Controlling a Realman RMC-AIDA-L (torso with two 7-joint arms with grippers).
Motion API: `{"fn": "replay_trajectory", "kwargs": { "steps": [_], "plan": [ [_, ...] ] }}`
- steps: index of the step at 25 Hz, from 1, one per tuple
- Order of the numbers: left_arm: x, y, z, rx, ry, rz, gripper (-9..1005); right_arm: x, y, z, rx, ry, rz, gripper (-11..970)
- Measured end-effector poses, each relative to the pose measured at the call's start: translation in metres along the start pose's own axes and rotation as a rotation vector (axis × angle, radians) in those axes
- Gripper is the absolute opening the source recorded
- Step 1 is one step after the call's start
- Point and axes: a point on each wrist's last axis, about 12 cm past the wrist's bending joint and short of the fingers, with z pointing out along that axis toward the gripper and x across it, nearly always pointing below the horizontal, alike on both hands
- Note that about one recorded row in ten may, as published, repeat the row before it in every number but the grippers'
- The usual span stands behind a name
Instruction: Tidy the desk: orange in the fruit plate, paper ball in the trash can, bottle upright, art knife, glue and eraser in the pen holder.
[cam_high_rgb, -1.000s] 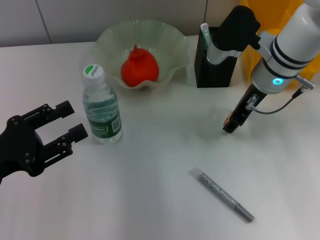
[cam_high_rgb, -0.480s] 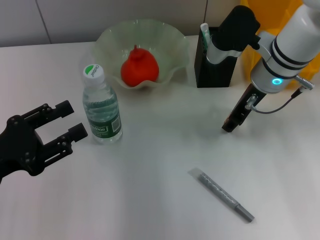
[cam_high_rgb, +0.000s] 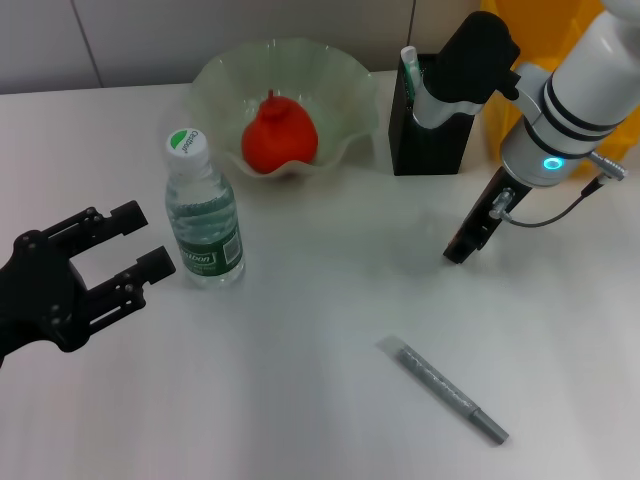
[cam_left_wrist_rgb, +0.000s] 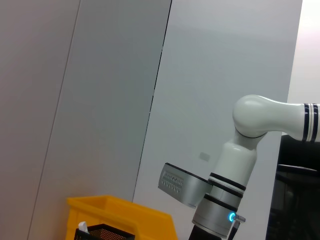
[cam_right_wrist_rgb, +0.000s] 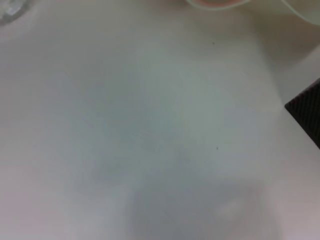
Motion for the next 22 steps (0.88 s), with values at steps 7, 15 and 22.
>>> {"fn": "replay_trajectory", "kwargs": {
  "steps": [7, 15, 22],
  "plan": [
    [0.000, 0.000, -0.001, -0.007, -0.005, -0.002, 628, 0.000, 0.000, 0.000, 0.004, -0.004, 0.001, 491],
    [0.001, 0.000, -0.001, -0.005, -0.007, -0.007, 628, -0.001, -0.001, -0.001, 0.010, -0.011, 0.002, 389],
    [0.001, -0.001, -0.001, -0.003, -0.008, -0.008, 628, -0.007, -0.002, -0.012, 0.023, -0.038, -0.004, 389]
  ]
}}
